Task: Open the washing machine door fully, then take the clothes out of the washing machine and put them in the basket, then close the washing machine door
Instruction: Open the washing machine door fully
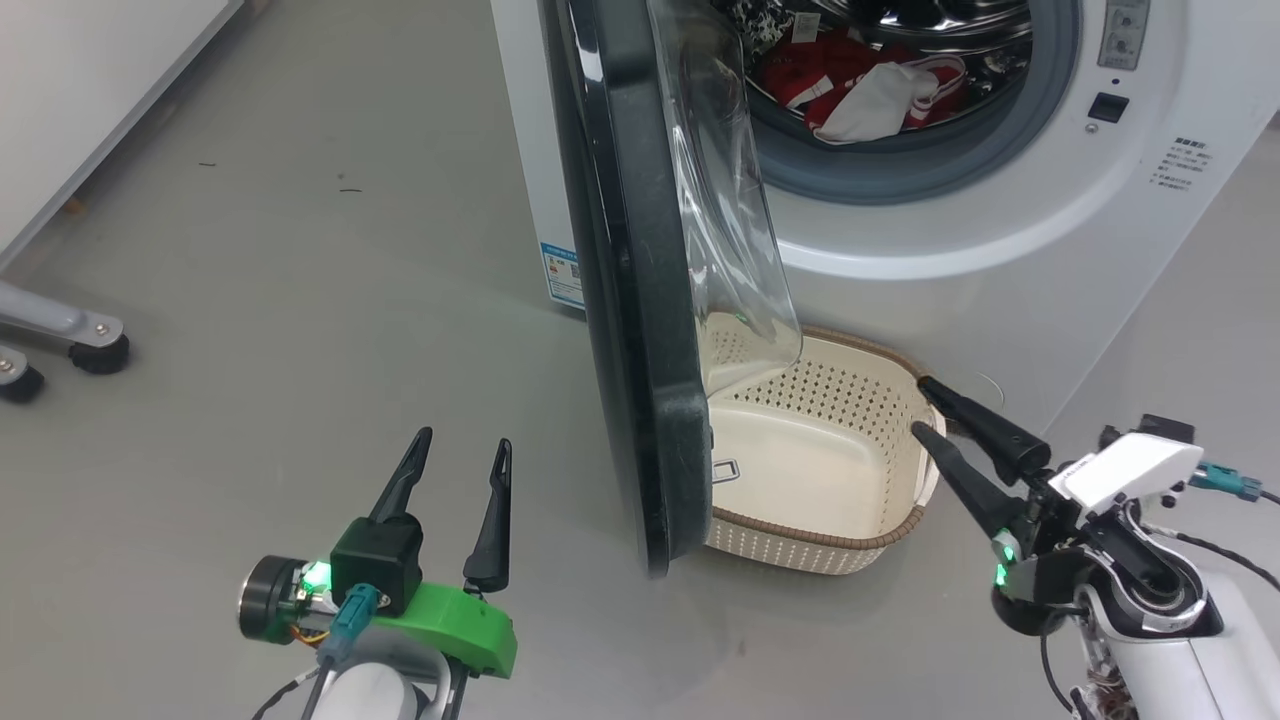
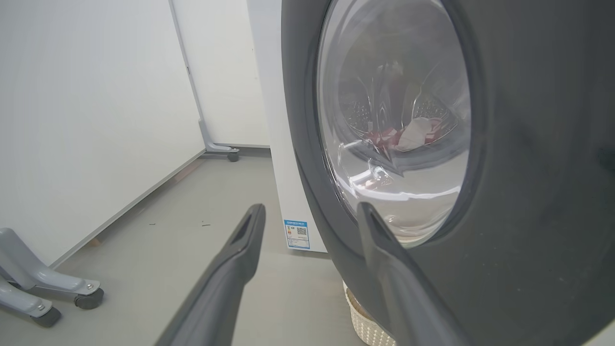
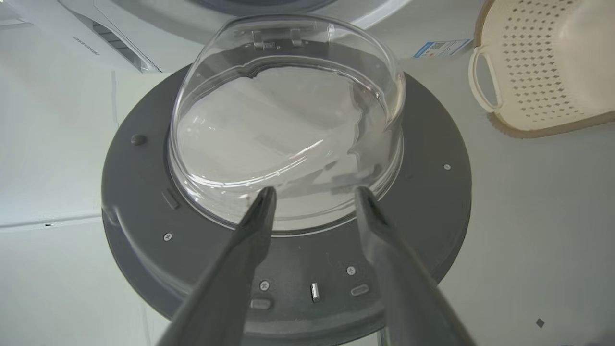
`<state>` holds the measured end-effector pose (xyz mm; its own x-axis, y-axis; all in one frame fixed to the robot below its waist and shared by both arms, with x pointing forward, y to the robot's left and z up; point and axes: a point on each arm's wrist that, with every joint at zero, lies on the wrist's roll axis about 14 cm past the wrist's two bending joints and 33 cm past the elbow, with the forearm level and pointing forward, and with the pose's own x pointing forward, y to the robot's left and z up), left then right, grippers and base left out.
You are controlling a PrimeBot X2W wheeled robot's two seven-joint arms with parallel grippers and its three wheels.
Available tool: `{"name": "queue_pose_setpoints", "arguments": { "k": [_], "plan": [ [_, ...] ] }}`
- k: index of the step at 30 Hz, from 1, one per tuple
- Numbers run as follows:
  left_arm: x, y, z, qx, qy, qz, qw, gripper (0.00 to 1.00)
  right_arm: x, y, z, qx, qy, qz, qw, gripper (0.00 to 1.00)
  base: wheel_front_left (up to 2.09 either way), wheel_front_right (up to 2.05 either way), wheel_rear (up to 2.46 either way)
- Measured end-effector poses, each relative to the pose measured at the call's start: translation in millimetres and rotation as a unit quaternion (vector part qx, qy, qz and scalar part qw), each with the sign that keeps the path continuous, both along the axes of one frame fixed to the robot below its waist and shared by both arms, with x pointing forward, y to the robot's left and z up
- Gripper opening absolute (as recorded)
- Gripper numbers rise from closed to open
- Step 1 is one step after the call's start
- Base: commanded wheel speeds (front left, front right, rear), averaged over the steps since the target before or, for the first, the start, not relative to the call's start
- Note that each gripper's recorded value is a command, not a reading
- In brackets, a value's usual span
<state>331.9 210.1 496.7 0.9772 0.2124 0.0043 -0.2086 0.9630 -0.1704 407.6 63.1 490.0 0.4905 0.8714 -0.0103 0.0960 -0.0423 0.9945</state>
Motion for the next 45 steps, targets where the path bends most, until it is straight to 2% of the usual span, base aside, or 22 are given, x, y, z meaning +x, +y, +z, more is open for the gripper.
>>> {"name": "queue_pose_setpoints", "arguments": {
  "k": [3,7,11,13,18,19,20,26,30,32,34,38,45],
  "plan": [
    [0,-2,0,0.000,0.000,-0.003,1.000,1.00,6,-17,-7,-0.054,-0.030,-0.032,0.998,1.00,0.00,0.00,0.00],
    [-1,-4,0,-0.001,-0.001,-0.006,1.000,1.00,10,-43,-25,-0.148,-0.073,-0.072,0.984,1.00,0.00,0.00,0.00],
    [-3,-4,-3,-0.003,0.002,-0.005,1.000,1.00,12,-68,-41,-0.227,-0.110,-0.114,0.961,1.00,0.00,0.00,0.00],
    [-4,-5,-3,-0.004,0.002,-0.006,1.000,1.00,13,-79,-44,-0.269,-0.141,-0.131,0.944,1.00,0.00,0.00,0.00],
    [-3,-5,-3,-0.004,0.002,-0.006,1.000,1.00,24,-121,-47,-0.375,-0.233,-0.178,0.879,1.00,0.00,0.00,0.00],
    [-3,-4,-3,-0.004,0.002,-0.005,1.000,1.00,24,-127,-46,-0.397,-0.258,-0.180,0.862,1.00,0.00,0.00,0.00],
    [-3,-2,-3,-0.003,0.002,-0.003,1.000,1.00,28,-136,-38,-0.416,-0.292,-0.198,0.838,1.00,0.00,0.00,0.00],
    [-2,-5,-5,0.006,0.006,-0.009,1.000,1.00,37,-162,-10,-0.481,-0.398,-0.245,0.742,1.00,0.00,0.00,0.00],
    [-2,-6,-7,0.006,0.009,-0.010,1.000,1.00,37,-172,3,-0.520,-0.463,-0.255,0.671,1.00,0.00,0.00,0.00],
    [-1,-6,-7,0.006,0.009,-0.011,1.000,1.00,34,-171,2,-0.537,-0.478,-0.245,0.651,1.00,0.00,0.00,0.00],
    [-1,-7,-7,0.006,0.009,-0.012,1.000,1.00,30,-169,-4,-0.553,-0.480,-0.229,0.641,1.00,0.00,0.00,0.00],
    [0,-7,-7,0.006,0.009,-0.013,1.000,1.00,15,-162,-19,-0.566,-0.469,-0.209,0.644,1.00,0.00,0.00,0.00],
    [1,-9,-8,0.006,0.011,-0.015,1.000,1.00,-8,-149,-37,-0.563,-0.440,-0.202,0.670,1.00,0.00,0.00,0.00]
  ]
}}
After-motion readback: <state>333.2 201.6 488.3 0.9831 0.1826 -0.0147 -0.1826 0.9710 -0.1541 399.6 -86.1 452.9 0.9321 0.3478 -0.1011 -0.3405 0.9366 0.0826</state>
